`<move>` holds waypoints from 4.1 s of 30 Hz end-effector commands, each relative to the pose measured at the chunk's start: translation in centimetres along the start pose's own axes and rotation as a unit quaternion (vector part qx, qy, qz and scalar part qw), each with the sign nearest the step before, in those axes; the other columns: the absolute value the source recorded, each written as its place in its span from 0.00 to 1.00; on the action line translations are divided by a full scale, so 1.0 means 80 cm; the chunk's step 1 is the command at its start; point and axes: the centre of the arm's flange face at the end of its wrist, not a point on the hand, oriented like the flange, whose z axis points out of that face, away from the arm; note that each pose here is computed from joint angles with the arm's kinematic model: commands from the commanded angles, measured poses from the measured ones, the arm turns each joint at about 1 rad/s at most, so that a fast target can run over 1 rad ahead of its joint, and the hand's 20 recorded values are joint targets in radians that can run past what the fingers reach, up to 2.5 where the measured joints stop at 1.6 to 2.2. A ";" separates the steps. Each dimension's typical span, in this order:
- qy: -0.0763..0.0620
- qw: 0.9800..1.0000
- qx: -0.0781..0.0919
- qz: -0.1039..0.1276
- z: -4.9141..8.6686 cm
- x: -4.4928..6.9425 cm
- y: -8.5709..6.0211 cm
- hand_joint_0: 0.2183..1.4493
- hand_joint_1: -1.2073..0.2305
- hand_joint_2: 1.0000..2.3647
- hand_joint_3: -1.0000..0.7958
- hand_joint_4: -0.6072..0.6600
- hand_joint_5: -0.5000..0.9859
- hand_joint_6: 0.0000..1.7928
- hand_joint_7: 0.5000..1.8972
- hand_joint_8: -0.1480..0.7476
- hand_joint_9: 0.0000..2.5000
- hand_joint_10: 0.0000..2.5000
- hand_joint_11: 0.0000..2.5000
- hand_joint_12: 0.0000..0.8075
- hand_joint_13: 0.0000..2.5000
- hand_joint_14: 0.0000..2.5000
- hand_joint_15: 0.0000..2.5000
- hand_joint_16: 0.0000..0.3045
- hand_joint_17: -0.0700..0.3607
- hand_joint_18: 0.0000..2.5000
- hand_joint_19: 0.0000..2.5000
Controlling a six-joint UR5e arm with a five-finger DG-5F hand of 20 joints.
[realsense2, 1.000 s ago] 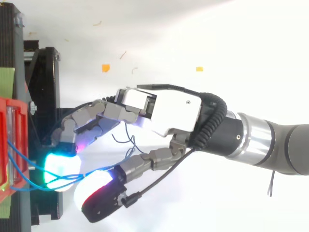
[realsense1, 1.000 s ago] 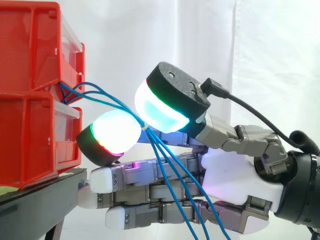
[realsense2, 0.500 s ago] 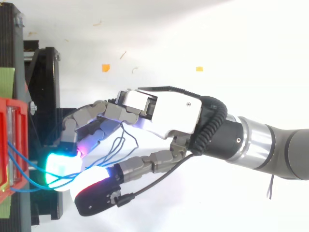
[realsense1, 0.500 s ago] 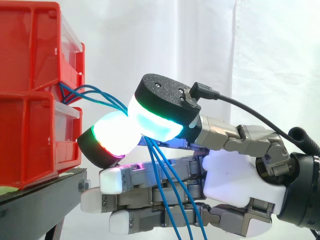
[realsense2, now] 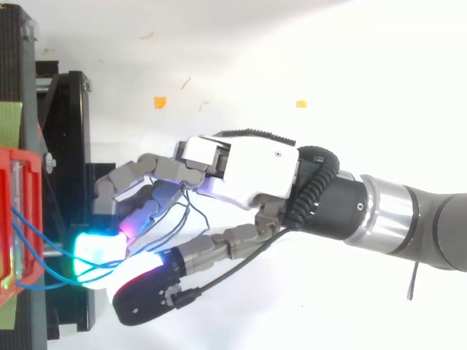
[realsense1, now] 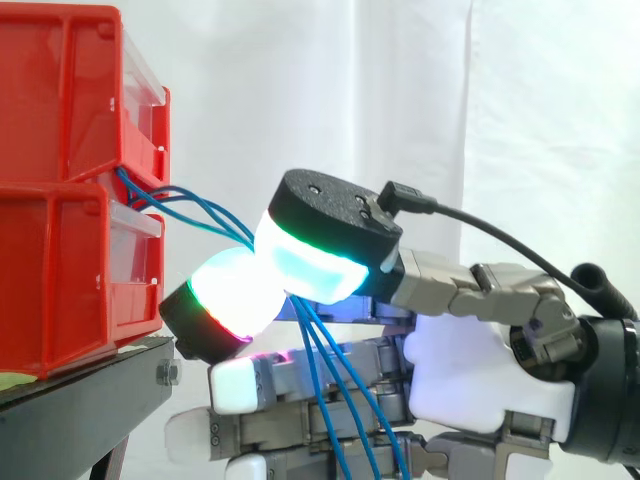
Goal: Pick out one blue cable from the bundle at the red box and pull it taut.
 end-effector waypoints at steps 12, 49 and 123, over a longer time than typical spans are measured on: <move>0.029 0.991 0.134 0.005 0.011 -0.011 0.066 0.45 0.22 0.00 0.29 0.39 0.25 0.52 0.48 0.48 0.43 0.01 0.21 0.43 0.32 0.01 0.16 0.14 0.39 0.28 0.21; 0.036 0.985 0.169 -0.013 0.002 -0.039 0.113 0.26 0.43 0.00 0.28 0.53 0.26 0.48 0.31 0.49 0.46 0.01 0.22 0.46 0.33 0.01 0.17 0.15 0.41 0.29 0.23; 0.035 0.985 0.167 -0.010 0.003 -0.039 0.113 0.31 0.37 0.00 0.28 0.41 0.28 0.47 0.38 0.45 0.54 0.01 0.24 0.43 0.38 0.01 0.19 0.15 0.40 0.31 0.24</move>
